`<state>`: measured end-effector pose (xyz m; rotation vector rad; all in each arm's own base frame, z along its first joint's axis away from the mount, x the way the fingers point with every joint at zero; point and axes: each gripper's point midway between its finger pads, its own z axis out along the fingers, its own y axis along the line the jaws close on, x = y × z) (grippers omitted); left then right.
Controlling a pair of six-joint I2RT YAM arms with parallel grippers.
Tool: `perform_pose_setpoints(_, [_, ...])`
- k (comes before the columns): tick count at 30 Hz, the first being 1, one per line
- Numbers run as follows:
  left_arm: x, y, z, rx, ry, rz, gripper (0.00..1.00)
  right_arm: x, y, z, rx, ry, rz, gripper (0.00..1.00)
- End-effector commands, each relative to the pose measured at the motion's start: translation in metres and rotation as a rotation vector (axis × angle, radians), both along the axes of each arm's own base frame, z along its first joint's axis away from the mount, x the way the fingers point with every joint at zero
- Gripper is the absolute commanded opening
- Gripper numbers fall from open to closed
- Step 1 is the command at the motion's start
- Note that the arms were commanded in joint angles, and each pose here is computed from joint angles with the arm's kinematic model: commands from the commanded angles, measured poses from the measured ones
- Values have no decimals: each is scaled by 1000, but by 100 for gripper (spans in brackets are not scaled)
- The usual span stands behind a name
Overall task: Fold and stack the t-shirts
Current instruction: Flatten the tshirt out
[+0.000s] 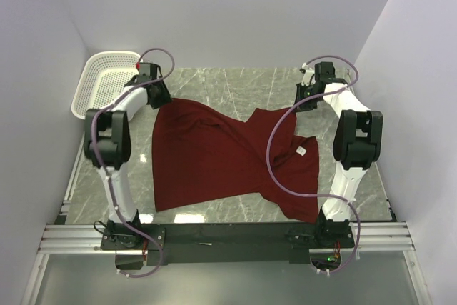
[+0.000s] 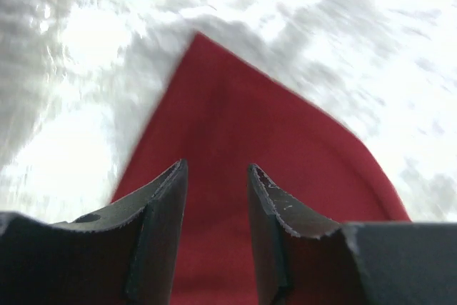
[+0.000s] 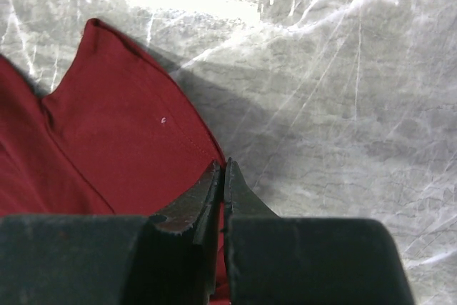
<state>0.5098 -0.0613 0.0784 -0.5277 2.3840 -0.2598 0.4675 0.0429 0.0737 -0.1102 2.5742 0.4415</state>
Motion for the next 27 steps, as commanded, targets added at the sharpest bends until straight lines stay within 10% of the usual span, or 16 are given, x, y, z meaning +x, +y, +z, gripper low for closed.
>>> perform_pose_setpoints(1, [29,18,2,73,1,89,44,6,1,29,9,-95,24,0])
perform_pose_setpoints(27, [56,21,-75,167,142,-48,36,6,1,38,35,-104,22,0])
